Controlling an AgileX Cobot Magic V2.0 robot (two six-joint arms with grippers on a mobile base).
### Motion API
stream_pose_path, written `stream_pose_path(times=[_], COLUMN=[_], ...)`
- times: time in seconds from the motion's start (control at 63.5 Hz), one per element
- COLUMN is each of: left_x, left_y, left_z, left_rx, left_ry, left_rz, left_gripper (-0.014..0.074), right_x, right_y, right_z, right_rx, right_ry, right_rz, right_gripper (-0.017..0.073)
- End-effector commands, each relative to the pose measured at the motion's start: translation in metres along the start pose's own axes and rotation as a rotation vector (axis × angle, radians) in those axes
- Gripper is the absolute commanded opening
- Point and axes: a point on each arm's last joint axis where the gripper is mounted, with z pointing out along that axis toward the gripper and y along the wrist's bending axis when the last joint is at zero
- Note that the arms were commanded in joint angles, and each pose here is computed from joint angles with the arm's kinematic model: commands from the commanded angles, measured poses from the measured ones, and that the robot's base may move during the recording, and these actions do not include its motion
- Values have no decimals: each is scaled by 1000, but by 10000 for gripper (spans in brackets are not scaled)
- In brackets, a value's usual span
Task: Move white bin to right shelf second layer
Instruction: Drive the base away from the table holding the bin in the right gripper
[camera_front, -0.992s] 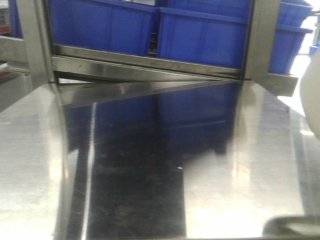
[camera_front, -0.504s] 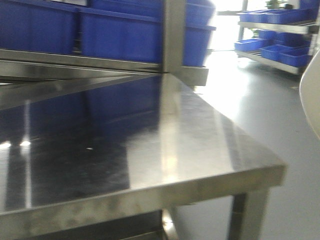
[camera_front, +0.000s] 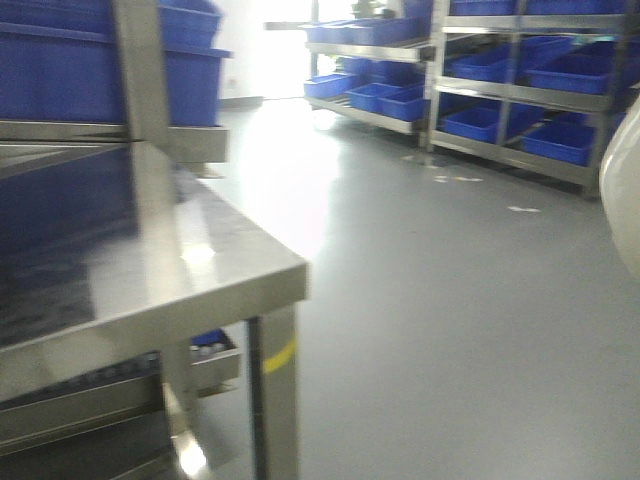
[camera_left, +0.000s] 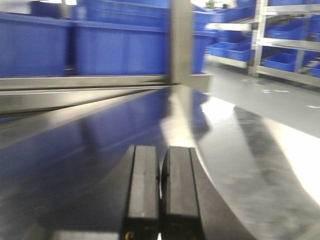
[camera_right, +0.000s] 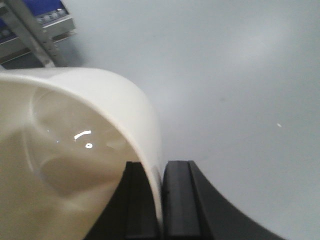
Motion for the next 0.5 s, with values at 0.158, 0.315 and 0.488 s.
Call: stream_pose_path(times=[0.158,0.315,0.488], left_x=[4,4,4], left_y=[0,0,0], left_z=[0,0,0], left_rx=[-4,-4,-4], left_ry=[-60,-60,-60], left_rz=[-9,-9,-9], left_gripper=[85,85,85], right_x=[-12,-12,-12], right_y=[1,1,1], right_z=[-7,-7,-7], right_rx=[-5,-5,-5], right_ry=[-99,-99,-99], right_rz=[8,8,8], right_gripper=[66,66,66])
